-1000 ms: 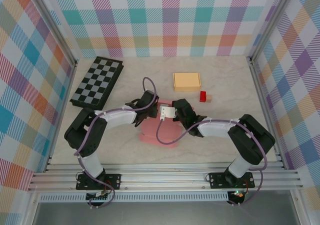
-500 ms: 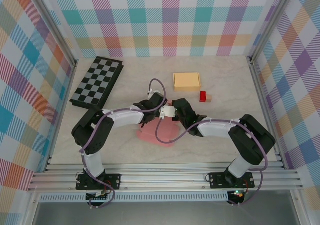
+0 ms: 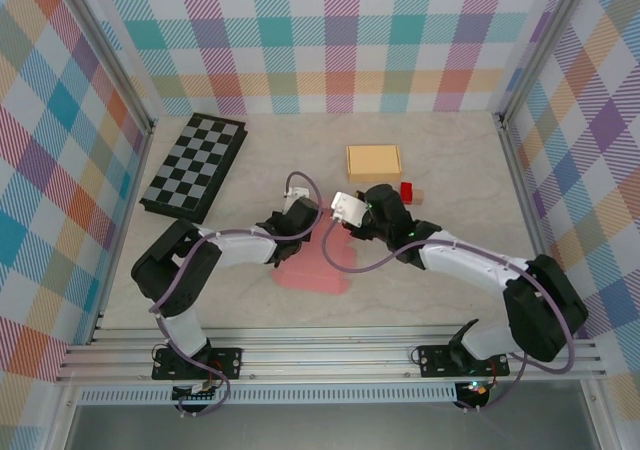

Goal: Fold the paper box

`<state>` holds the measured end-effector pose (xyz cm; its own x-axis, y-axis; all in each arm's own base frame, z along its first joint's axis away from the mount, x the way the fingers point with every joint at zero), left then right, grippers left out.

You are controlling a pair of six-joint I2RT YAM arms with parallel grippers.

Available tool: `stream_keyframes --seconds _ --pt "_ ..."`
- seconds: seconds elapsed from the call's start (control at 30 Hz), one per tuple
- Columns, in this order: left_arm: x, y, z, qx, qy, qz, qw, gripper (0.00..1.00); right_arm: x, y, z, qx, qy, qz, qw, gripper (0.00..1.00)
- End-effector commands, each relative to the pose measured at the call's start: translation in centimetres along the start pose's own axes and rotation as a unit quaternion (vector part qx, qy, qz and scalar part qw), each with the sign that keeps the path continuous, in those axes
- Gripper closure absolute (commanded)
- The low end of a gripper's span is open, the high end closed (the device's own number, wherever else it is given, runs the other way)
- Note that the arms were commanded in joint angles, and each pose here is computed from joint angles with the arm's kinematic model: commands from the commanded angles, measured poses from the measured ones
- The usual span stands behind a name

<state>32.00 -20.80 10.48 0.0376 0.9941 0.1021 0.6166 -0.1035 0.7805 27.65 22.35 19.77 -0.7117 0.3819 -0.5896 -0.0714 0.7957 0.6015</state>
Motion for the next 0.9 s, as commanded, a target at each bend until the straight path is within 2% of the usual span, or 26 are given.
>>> stream_keyframes --seconds 0.0,0.1,0.23,0.27,0.63,0.87 --pt "1.0 -0.9 -0.3 -0.016 -0.005 0.021 1.0 0.96 -1.1 1.5 -1.3 -0.021 0.038 0.117 0.992 0.54" --pt "1.1 -1.3 -0.5 -0.035 -0.017 0.019 0.999 0.96 -3.0 2.1 -1.3 -0.006 0.033 0.198 0.98 0.54" --pt "1.2 -1.9 -0.4 -0.047 -0.022 0.025 0.998 0.96 -5.3 2.1 -0.2 0.047 0.039 0.334 0.94 0.54" --pt "1.2 -2.0 -0.4 -0.048 -0.023 0.025 0.998 0.96 -5.3 2.1 0.3 0.063 0.048 0.346 0.935 0.54" --pt "1.4 -2.8 0.1 -0.047 -0.006 0.022 0.999 0.96 -2.5 0.6 5.4 0.119 0.106 0.396 0.904 0.57" --pt "1.5 -3.0 0.6 -0.044 0.015 0.016 0.999 0.96 0.1 -0.5 6.6 0.151 0.107 0.38 0.906 0.57"
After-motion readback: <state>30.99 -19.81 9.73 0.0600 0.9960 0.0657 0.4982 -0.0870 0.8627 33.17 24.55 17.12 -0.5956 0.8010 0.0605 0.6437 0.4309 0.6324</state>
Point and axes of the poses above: each hand's point on the last joint's axis, 136 mm out from that joint toward the fingers, its own z axis out along the fingers, its own x axis along the line the jaws close on, y = z × x, the point moved 7 cm from there along -z, back along the fingers, and after that the axes turned 4 degrees about -z, right-handed, at the moved point
